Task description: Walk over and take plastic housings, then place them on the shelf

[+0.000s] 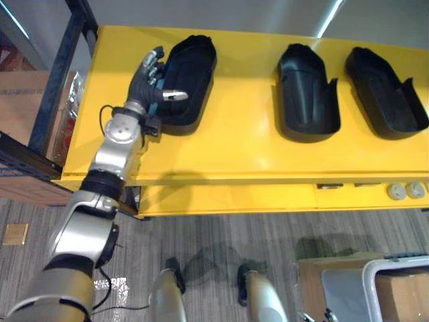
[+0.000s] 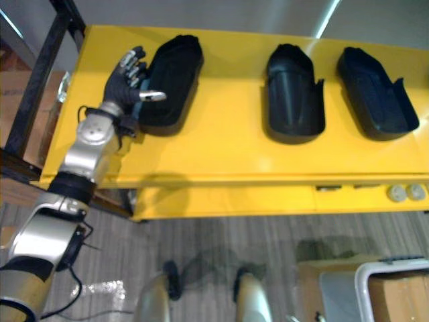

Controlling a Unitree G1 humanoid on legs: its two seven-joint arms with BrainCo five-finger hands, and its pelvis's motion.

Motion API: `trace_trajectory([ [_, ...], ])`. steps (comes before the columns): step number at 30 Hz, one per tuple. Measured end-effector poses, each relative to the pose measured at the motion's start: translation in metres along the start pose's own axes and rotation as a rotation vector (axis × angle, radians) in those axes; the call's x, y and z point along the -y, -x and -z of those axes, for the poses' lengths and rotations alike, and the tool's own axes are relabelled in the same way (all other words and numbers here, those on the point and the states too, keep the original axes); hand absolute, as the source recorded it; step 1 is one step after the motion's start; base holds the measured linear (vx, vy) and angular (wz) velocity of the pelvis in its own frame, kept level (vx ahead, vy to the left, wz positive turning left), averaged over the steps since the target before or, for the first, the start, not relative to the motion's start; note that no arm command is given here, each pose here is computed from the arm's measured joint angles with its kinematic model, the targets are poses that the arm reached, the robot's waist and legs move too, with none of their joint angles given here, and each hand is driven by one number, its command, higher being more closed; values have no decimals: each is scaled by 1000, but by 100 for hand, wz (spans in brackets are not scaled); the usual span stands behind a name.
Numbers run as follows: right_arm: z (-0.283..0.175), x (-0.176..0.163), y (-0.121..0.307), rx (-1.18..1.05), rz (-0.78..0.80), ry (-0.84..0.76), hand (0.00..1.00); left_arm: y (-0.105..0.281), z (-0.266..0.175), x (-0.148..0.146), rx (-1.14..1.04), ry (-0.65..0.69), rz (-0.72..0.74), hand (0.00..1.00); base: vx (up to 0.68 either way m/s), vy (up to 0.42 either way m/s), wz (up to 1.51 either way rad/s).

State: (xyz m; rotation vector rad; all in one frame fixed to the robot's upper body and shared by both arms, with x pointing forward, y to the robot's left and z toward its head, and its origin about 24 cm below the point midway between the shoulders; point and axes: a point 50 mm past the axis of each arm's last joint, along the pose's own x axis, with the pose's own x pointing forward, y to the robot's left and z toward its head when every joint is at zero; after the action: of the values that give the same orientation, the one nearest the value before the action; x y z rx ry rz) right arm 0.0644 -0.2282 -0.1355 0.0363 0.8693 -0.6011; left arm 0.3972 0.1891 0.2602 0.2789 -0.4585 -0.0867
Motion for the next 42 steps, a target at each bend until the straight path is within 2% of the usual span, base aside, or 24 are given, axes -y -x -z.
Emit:
trace_trajectory([
  [3, 0, -4, 0, -2, -7, -7, 0, 1, -2, -7, 1, -34, -9, 0, 11, -5, -2],
  [9, 0, -6, -1, -9, -12, -8, 0, 9, 2, -8, 2, -13, -12, 0, 3, 1, -1],
  [11, 0, -6, -1, -12, -15, -7, 0, 16, 4, -5, 8, 38, 27, 0, 0, 0, 0],
  [16, 2, -5, -1, -22, -15, 1, 0, 44, 16, 14, -32, 115, 259, 0, 0, 0, 0],
  [21, 5, -4, 0, -30, -16, 23, 0, 61, 19, 15, -63, 193, 353, 0, 2, -1, -1],
  [26, 8, 2, 1, -40, -17, 39, 0, 70, 23, 22, -79, 274, 389, 0, 18, -12, -3],
  [42, 9, 4, 2, -44, -14, 50, 0, 82, 25, 25, -104, 358, 409, 0, 0, 0, 0],
])
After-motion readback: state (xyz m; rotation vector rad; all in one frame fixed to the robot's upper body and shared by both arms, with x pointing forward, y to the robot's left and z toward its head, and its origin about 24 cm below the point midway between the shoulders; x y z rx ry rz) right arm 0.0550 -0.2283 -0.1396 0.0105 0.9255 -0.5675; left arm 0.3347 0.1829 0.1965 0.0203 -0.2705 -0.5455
